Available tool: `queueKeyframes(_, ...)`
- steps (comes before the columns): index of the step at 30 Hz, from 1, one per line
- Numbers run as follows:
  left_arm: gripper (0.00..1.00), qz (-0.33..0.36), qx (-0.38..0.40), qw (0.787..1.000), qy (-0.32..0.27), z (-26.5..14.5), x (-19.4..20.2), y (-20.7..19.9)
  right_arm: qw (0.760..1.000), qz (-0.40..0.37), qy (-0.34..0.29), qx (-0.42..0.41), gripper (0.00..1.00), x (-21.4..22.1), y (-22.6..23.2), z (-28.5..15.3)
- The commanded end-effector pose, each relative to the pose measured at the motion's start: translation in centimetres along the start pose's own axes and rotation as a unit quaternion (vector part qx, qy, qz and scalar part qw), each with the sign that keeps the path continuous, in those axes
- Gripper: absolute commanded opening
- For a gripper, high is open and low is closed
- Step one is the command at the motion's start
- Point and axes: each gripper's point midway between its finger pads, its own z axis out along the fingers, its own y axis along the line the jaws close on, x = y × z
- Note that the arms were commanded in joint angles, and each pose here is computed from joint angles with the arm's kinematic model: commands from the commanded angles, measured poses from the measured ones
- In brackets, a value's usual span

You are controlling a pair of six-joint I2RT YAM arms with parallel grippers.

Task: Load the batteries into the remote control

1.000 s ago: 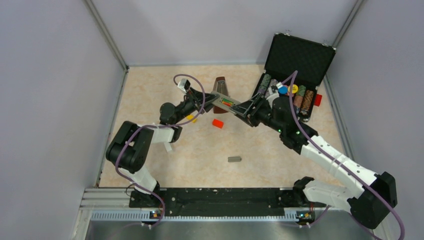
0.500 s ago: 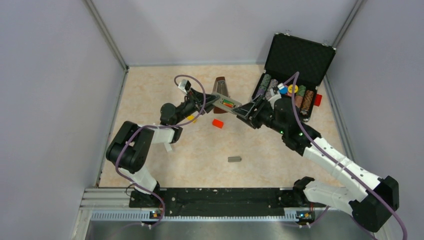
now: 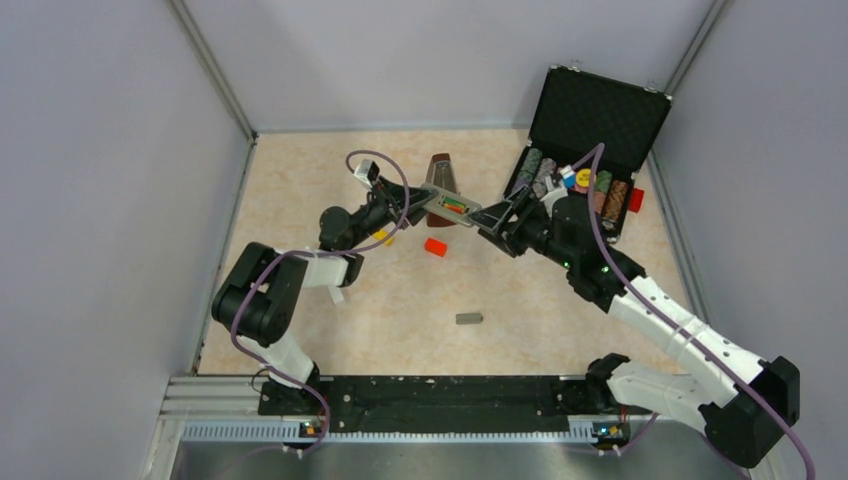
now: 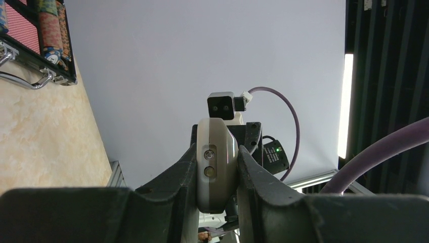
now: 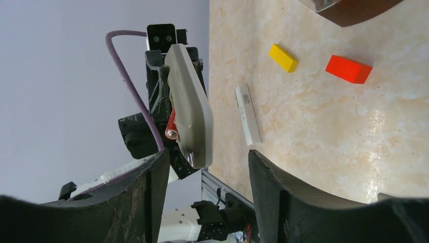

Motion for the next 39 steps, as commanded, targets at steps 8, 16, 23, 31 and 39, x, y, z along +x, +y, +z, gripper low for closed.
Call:
queueKeyframes(8,0.0,0.029,0.053,0.998,0.002,-0.4,0.6,-3.4,0.999,0.017,-0.029,-0.036,0.6,-1.9,2.1,0.2)
queueKeyframes(16,0.0,0.028,0.057,0.998,0.005,-0.3,0.6,-3.7,0.999,0.008,-0.017,-0.041,0.59,-1.6,2.1,1.1)
queueKeyframes(23,0.0,0.028,0.056,0.998,0.006,-0.3,0.7,-3.7,0.999,0.007,-0.011,-0.033,0.57,-1.3,1.3,1.8)
queueKeyframes(31,0.0,0.05,0.076,0.996,0.024,0.0,1.2,-4.8,1.0,0.009,0.008,-0.01,0.54,-0.4,-0.2,2.6)
queueKeyframes(39,0.0,0.097,0.086,0.99,0.047,0.7,2.2,-6.9,0.999,0.005,0.031,0.029,0.45,0.4,-2.1,3.5)
